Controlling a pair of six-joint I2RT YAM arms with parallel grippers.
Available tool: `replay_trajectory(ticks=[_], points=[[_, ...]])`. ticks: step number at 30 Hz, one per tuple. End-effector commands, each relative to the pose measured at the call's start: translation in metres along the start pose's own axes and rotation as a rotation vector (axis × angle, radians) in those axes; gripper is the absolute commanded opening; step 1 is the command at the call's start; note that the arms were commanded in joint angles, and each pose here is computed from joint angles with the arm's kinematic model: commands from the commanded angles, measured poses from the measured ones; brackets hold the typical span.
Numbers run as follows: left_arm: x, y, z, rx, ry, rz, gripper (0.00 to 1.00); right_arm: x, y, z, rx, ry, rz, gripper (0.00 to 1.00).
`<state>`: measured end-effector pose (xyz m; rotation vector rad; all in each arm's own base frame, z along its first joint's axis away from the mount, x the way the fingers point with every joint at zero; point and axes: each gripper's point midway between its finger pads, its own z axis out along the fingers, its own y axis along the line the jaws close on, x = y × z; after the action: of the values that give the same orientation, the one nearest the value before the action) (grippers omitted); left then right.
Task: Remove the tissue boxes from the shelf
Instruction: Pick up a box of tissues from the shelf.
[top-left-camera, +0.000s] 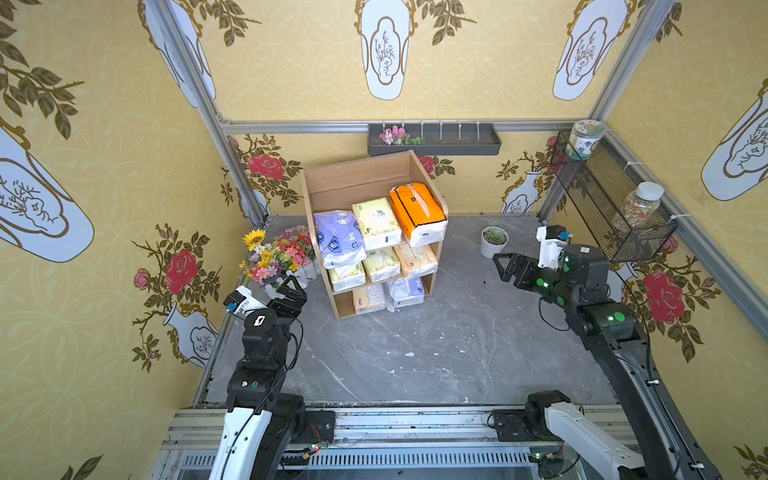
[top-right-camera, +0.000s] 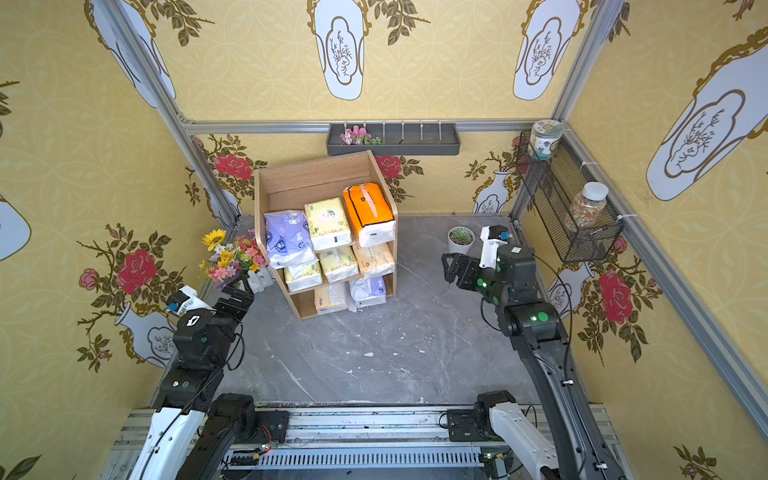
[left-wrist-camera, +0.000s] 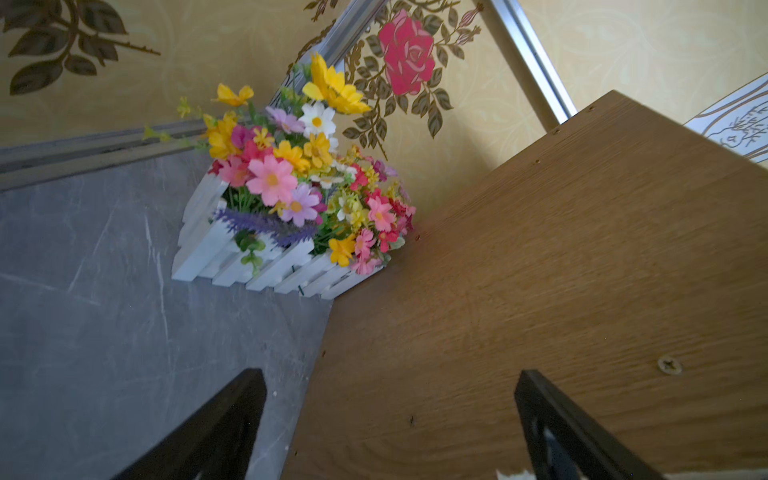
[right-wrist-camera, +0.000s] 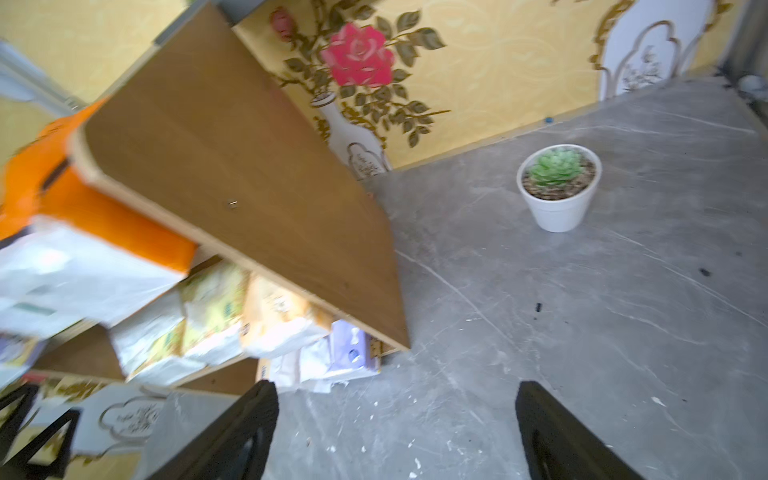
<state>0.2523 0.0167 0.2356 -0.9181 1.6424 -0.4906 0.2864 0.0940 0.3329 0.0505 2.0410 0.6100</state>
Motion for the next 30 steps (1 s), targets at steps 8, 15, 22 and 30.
replay_trajectory(ticks=[8, 15, 22, 30], points=[[0.040, 0.034, -0.008, -0.091, 0.157, -0.073, 1.00, 0.001, 0.142, -0.022, -0.334, 0.103, -0.317, 0.75], [0.048, 0.028, -0.008, -0.054, 0.203, -0.055, 1.00, 0.010, 0.212, -0.016, -0.318, 0.096, -0.562, 0.73], [0.051, 0.026, -0.010, -0.040, 0.221, -0.036, 1.00, -0.018, 0.232, 0.012, -0.209, 0.036, -0.632, 0.74], [0.052, 0.024, -0.011, -0.021, 0.230, -0.014, 1.00, -0.046, 0.227, 0.051, -0.082, 0.049, -0.661, 0.71]])
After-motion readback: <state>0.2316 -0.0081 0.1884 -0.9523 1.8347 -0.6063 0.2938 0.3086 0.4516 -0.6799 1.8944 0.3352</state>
